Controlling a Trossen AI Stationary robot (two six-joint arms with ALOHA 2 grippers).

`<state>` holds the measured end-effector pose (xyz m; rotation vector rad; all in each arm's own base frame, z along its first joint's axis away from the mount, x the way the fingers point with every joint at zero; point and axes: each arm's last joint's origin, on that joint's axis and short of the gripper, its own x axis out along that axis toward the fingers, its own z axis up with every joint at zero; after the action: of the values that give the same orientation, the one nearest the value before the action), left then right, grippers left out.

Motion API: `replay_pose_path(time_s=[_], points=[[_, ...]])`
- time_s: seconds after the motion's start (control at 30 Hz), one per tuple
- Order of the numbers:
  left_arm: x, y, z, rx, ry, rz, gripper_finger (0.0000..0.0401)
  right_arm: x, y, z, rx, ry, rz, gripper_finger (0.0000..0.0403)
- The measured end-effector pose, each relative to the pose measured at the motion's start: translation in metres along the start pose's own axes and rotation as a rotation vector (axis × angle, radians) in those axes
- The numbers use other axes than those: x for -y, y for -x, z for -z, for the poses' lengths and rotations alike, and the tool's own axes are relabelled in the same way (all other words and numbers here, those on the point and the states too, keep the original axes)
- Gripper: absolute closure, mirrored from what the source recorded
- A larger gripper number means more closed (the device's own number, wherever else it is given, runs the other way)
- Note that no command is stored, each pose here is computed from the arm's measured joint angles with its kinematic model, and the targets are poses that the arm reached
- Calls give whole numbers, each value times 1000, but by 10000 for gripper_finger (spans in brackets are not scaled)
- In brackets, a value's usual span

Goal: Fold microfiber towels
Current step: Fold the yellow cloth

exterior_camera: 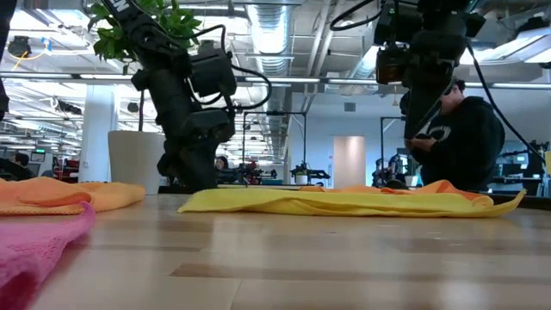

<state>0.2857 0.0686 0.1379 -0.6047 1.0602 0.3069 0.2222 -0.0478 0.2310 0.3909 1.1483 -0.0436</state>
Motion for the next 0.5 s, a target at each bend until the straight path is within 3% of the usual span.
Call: replay_pose_path(time_s=[0.13,0.3,0.5], points=[[0,0,2,-24,6,8,274,0,0,0,0,0,1,219],[0,0,3,-36,-6,9,379,0,0,0,0,0,4,226],[6,4,-3,-50,-5,91,398,5,1,0,-4,-22,12,234]])
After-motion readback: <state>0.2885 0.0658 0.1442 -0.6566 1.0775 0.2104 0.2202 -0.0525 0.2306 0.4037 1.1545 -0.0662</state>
